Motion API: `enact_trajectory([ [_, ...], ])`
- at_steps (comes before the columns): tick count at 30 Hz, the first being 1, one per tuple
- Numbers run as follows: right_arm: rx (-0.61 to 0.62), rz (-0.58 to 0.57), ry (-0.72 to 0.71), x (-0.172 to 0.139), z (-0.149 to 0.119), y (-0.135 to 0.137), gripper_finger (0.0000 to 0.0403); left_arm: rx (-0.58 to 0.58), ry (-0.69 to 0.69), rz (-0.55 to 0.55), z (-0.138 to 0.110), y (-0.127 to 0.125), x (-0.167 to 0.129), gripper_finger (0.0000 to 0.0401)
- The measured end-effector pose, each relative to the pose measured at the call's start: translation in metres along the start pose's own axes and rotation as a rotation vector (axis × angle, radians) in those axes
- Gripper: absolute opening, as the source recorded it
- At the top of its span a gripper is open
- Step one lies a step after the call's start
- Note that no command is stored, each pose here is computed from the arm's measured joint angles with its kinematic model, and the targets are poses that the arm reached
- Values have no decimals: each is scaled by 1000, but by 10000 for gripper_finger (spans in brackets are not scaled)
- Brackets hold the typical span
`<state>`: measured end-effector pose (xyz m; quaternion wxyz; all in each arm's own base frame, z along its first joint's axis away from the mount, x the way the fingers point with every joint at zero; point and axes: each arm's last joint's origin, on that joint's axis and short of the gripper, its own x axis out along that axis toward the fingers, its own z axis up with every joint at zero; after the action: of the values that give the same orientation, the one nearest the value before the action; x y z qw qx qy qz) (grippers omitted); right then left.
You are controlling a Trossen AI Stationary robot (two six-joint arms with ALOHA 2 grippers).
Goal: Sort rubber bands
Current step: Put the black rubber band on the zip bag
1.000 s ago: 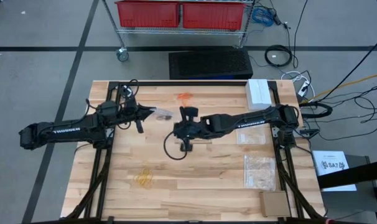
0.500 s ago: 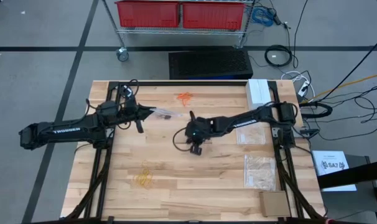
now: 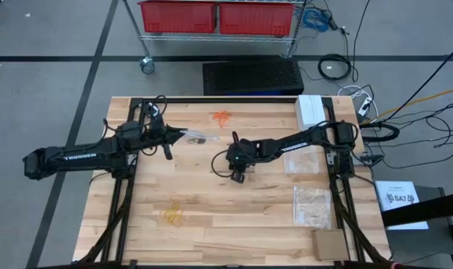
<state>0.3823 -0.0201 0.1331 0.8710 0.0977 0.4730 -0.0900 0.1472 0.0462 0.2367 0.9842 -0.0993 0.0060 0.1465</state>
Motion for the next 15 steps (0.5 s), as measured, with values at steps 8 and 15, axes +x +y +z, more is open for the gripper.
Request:
enact_trajectory([
  [8,14,70,10,0,-1,6,201,0,1,0,0,0,0,0],
  [15,9,80,13,-1,-3,15,219,1,1,1,0,0,0,0],
])
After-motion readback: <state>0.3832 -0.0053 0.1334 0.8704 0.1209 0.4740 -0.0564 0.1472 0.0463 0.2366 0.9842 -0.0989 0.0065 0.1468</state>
